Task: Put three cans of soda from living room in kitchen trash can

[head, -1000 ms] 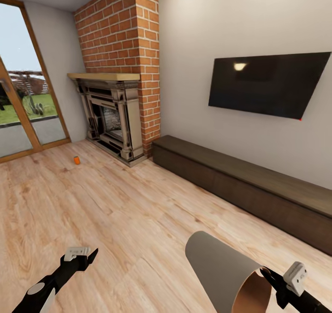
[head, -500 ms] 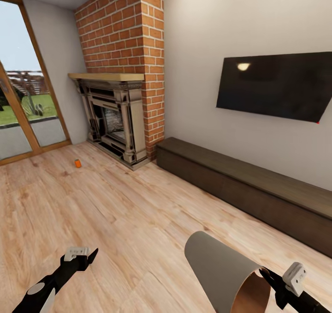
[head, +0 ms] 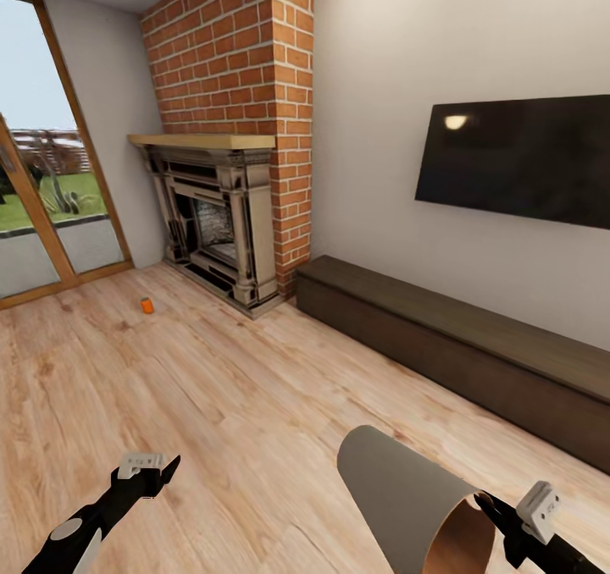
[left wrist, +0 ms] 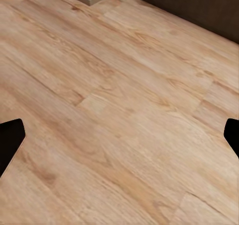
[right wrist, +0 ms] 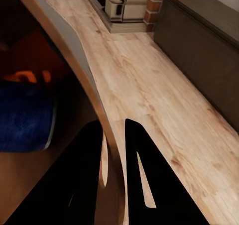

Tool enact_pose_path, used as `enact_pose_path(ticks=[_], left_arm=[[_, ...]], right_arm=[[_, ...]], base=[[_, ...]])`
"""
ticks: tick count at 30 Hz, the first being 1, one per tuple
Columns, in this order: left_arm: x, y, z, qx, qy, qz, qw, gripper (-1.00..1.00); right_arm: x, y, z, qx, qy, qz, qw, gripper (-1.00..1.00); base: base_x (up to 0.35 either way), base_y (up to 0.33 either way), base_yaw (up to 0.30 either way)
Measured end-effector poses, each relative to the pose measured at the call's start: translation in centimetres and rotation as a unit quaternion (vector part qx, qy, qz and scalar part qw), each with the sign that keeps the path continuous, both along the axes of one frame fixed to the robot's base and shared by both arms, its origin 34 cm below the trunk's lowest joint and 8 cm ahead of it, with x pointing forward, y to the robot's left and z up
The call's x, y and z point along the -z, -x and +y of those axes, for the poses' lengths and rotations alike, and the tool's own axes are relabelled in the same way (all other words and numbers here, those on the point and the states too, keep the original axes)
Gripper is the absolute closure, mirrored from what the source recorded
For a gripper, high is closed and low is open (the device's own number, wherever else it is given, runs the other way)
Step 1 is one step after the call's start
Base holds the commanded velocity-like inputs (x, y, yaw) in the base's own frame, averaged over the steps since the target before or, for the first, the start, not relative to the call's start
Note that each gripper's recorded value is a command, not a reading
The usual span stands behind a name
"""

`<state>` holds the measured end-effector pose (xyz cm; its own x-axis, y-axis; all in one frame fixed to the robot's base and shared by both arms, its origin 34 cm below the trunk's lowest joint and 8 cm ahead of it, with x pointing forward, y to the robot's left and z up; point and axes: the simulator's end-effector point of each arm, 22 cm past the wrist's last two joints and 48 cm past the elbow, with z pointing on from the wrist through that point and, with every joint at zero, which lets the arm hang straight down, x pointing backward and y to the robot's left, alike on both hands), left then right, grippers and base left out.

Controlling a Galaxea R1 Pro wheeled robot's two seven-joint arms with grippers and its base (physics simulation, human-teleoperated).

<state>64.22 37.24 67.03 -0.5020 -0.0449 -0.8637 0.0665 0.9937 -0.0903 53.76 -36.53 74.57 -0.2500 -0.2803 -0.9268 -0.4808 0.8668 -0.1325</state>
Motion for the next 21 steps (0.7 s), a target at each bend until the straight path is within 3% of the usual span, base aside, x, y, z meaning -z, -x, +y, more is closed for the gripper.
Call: enact_pose_path(ticks=[11,21], left_arm=[[0.0,0.0,0.0,0.000,0.000,0.000,1.0000,-1.00],[-0.1,0.0,0.0,0.000,0.000,-0.001,1.0000,-1.00]], right_arm=[[-0.1,-0.1,0.4,0.003,-0.006,-0.003,1.0000,1.00],[0.3,-0.1,1.6,0.003,-0.018,-0.001,0.9998,1.00]], base=[[0.245,0.237,0.009],[0.259,0.229,0.153]])
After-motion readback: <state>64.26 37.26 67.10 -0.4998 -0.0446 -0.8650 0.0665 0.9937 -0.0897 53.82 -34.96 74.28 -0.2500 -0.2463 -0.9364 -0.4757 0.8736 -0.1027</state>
